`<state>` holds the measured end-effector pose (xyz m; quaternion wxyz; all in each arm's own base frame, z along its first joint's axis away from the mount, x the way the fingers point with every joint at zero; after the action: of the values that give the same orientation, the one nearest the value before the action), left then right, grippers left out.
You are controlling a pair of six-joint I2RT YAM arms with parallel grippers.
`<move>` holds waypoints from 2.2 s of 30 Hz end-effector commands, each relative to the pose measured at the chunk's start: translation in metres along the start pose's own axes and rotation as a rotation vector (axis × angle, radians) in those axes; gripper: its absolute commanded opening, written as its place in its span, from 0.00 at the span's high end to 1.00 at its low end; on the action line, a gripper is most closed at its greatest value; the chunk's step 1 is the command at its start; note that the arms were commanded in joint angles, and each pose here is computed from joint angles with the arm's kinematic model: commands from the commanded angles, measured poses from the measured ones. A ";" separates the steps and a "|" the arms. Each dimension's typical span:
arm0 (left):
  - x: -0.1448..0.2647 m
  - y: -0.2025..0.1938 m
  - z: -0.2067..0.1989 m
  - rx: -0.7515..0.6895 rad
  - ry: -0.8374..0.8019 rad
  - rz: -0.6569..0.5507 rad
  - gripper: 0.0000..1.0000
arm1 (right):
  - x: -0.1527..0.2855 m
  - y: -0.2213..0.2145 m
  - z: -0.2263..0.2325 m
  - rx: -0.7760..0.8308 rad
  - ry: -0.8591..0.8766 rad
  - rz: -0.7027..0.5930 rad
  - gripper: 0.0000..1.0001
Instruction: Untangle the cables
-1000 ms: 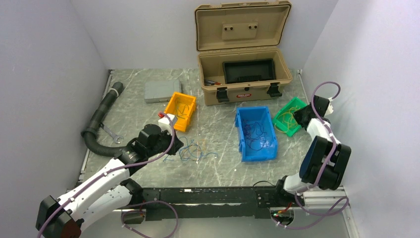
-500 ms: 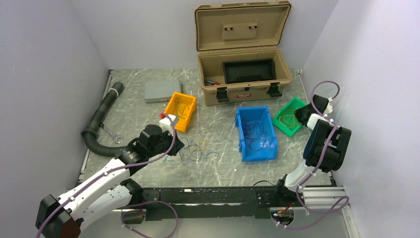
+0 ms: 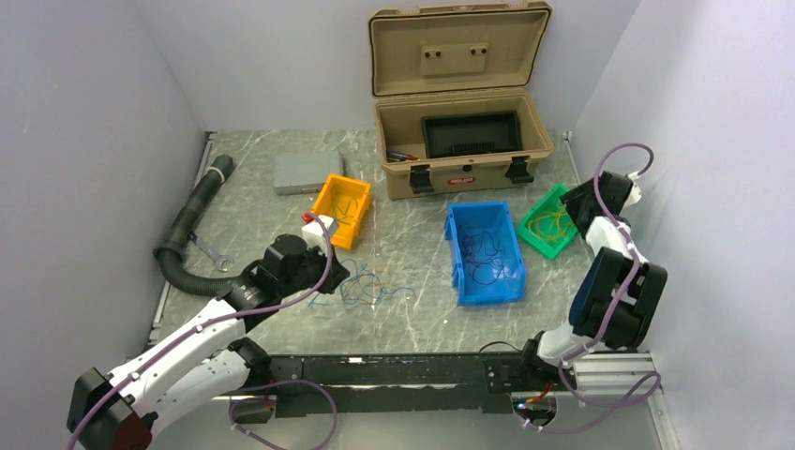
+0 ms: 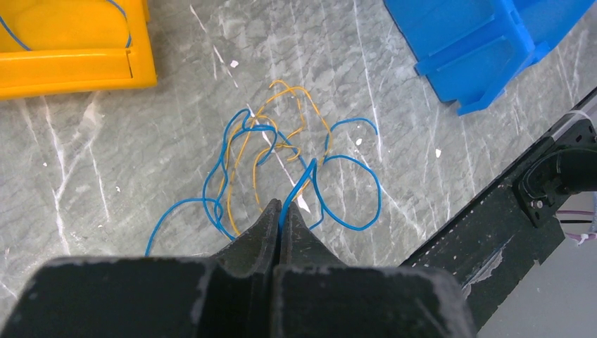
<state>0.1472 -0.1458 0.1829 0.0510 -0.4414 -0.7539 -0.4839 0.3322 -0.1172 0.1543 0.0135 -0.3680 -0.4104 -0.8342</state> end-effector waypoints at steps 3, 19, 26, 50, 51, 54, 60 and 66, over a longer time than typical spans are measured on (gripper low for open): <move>0.007 0.022 -0.020 -0.034 -0.062 -0.049 1.00 | 0.059 0.034 0.022 0.096 0.084 -0.127 0.33; 0.039 0.069 -0.055 -0.140 -0.110 -0.072 1.00 | 0.220 -0.087 0.146 0.670 1.073 0.006 0.18; 0.038 0.066 -0.053 -0.135 -0.115 -0.072 1.00 | 0.239 -0.154 0.165 0.771 1.137 0.174 0.22; 0.034 0.055 -0.038 -0.086 -0.021 -0.088 1.00 | 0.270 -0.289 0.144 0.703 0.962 0.281 0.27; 0.034 0.054 -0.037 -0.082 -0.019 -0.088 1.00 | 0.270 -0.295 0.143 0.698 0.955 0.293 0.27; 0.032 0.052 -0.035 -0.073 -0.013 -0.089 1.00 | 0.264 -0.315 0.142 0.720 0.921 0.342 0.27; 0.032 0.050 -0.033 -0.063 -0.003 -0.089 1.00 | 0.253 -0.341 0.146 0.763 0.870 0.389 0.31; 0.030 0.048 -0.031 -0.055 0.009 -0.089 1.00 | 0.251 -0.356 0.154 0.777 0.938 0.413 0.41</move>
<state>0.1511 -0.1440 0.2429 0.0320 -0.4230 -0.7447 -0.5152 0.1189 0.2707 0.1141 0.4866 -0.0587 -0.5838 -0.6473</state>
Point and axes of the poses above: each gripper's point midway between its finger pads, its own x axis back along the fingers, its own z axis along the line the jaws close on, y = z × x, the point moved 9 cm from there along x, back along the fingers, and after that the axes turned 12 degrees about x, right-handed, at the moved point
